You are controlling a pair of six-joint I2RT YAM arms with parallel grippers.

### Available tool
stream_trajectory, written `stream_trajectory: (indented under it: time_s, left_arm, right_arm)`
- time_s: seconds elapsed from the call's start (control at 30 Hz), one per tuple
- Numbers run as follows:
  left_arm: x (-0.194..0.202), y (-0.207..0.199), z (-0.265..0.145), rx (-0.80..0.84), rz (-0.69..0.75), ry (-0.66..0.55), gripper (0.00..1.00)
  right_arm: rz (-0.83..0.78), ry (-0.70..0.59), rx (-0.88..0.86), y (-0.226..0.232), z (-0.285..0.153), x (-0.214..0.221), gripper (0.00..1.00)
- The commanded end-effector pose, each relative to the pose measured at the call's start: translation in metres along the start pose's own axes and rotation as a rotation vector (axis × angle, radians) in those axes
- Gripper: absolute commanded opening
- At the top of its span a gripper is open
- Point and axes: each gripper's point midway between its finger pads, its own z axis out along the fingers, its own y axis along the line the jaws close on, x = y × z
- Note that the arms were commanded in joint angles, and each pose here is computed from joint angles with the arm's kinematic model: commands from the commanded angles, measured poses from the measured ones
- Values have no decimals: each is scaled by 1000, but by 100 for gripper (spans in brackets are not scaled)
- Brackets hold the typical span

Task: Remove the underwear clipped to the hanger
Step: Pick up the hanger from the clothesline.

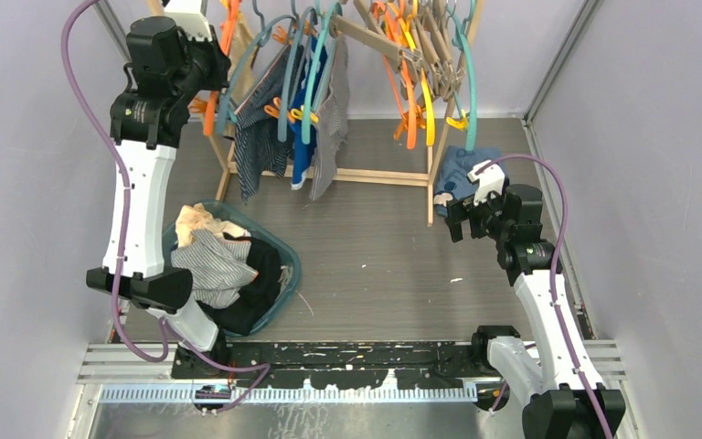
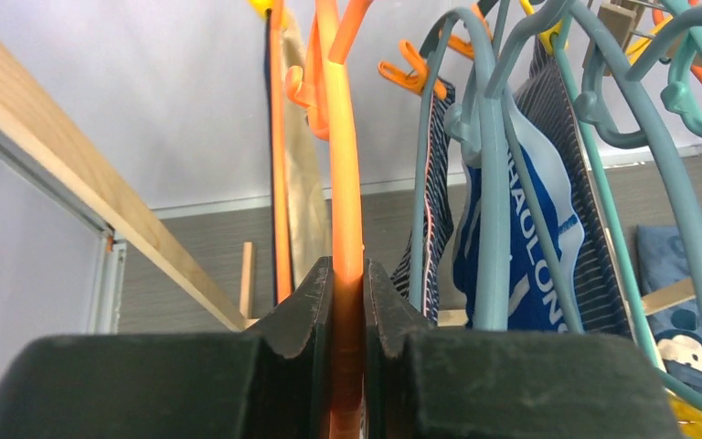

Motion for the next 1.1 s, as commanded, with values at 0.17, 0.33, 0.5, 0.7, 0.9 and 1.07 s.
stream_trajectory:
  time_s: [0.17, 0.33, 0.5, 0.7, 0.9, 1.07]
  left_arm:
    - [-66, 13, -46, -62, 112, -242, 0]
    - [-62, 14, -53, -67, 131, -245, 0]
    - [-53, 13, -61, -56, 121, -232, 0]
    - [-42, 9, -69, -38, 91, -248, 0]
    - [-29, 3, -64, -1, 65, -244, 0]
    - [-20, 10, -72, -30, 116, -231, 0]
  right_arm:
    - [-25, -44, 4, -2, -3, -12, 100]
    - [-25, -44, 2, -2, -2, -12, 100]
    - [-24, -42, 2, -2, -2, -11, 100]
    - [-23, -40, -3, -1, -2, -11, 100]
    - [-23, -39, -4, -1, -1, -10, 100]
    - [-25, -38, -9, 0, -1, -10, 100]
